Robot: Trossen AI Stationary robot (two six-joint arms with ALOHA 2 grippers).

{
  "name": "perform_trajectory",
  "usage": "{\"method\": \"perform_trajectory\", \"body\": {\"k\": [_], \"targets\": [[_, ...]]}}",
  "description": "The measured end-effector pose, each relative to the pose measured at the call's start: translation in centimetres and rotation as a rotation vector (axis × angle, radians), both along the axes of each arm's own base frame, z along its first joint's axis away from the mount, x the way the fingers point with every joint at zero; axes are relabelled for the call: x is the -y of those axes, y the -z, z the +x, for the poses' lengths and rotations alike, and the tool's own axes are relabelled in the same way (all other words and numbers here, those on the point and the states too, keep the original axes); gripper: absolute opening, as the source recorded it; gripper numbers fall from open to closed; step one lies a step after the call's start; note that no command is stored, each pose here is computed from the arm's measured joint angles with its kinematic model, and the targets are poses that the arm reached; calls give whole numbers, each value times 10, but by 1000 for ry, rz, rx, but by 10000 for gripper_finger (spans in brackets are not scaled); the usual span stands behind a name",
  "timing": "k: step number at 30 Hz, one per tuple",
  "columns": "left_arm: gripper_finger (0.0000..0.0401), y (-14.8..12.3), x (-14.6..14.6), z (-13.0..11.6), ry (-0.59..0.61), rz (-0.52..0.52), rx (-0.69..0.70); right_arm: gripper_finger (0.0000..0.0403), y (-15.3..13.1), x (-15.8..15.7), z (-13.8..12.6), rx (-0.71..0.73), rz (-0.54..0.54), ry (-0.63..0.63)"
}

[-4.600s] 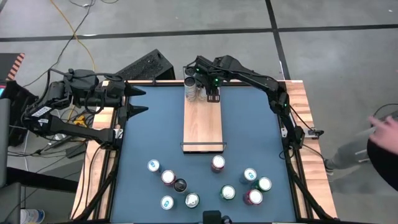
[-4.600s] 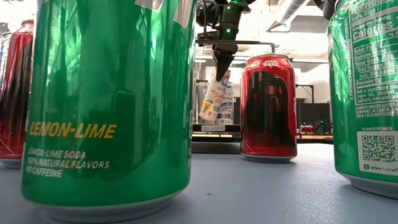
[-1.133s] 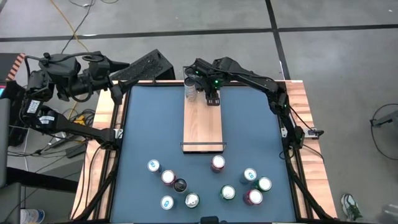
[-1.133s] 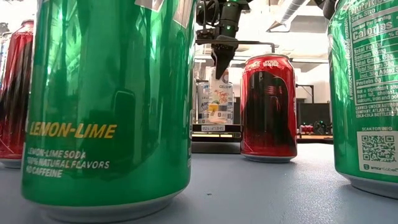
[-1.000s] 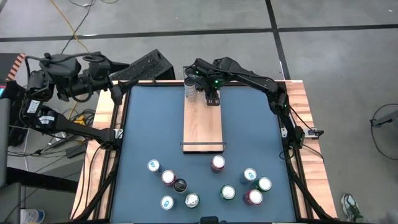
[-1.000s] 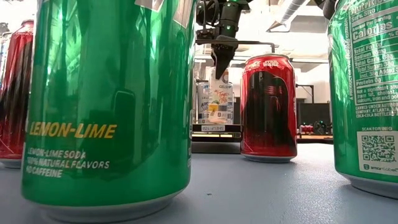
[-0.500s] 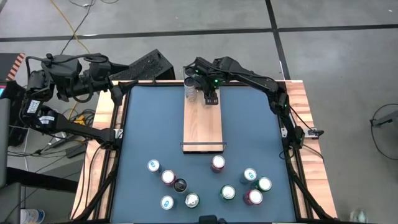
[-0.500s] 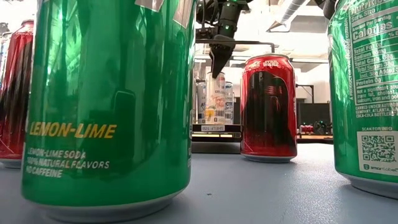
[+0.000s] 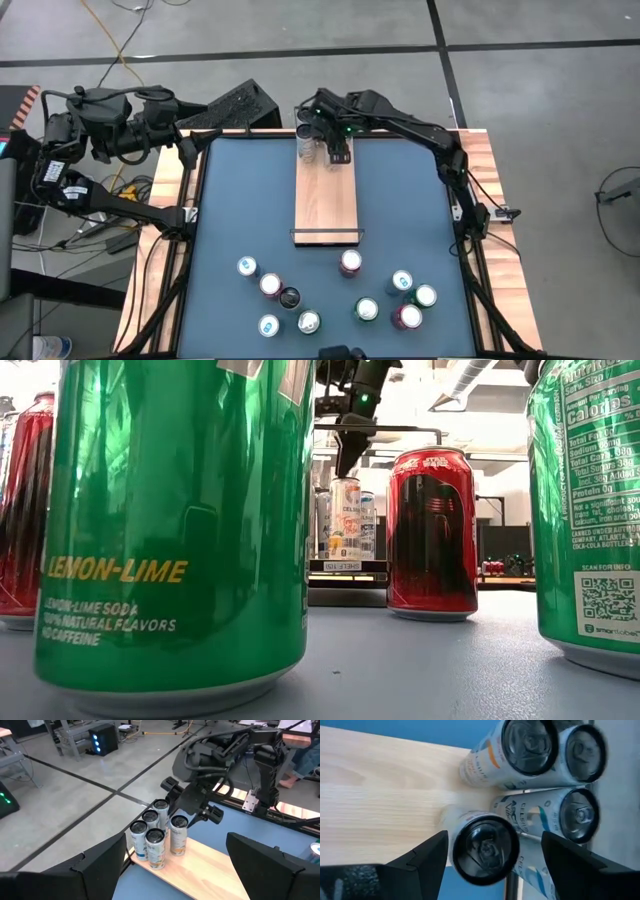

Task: Place canned beverage on shelf
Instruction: Put the right white yellow soda can on the shelf aligned with the other white yellow soda can

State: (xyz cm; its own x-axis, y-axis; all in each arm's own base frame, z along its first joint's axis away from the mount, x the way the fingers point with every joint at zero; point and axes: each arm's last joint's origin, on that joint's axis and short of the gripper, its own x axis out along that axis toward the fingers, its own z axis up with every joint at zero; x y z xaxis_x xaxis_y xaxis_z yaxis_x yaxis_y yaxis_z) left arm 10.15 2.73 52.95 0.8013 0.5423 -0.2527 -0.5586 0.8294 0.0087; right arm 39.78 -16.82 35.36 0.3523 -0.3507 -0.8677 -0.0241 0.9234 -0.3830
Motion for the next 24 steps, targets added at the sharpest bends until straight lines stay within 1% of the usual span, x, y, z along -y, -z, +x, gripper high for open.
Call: {"method": "perform_trajectory", "body": {"k": [3,6,10,13,16,21,24], "targets": [[332,0,0,0,0,2,-1,304,-8,-5,-4,-4,-46,11],[332,1,0,0,0,1,-11,304,-16,-14,-11,-39,-82,12],[332,4,0,-2,0,-5,-49,300,-31,-25,-24,-30,-63,25],[332,5,0,-2,0,-6,-53,289,-35,-32,-34,-39,12,56],[332,4,1,-5,1,-5,-47,278,-36,-36,-44,-67,138,79],[332,2,2,-17,5,14,-26,262,-36,-29,-53,-18,330,100],[332,1,3,-22,5,17,-13,251,-32,-23,-58,-21,364,126]]}}
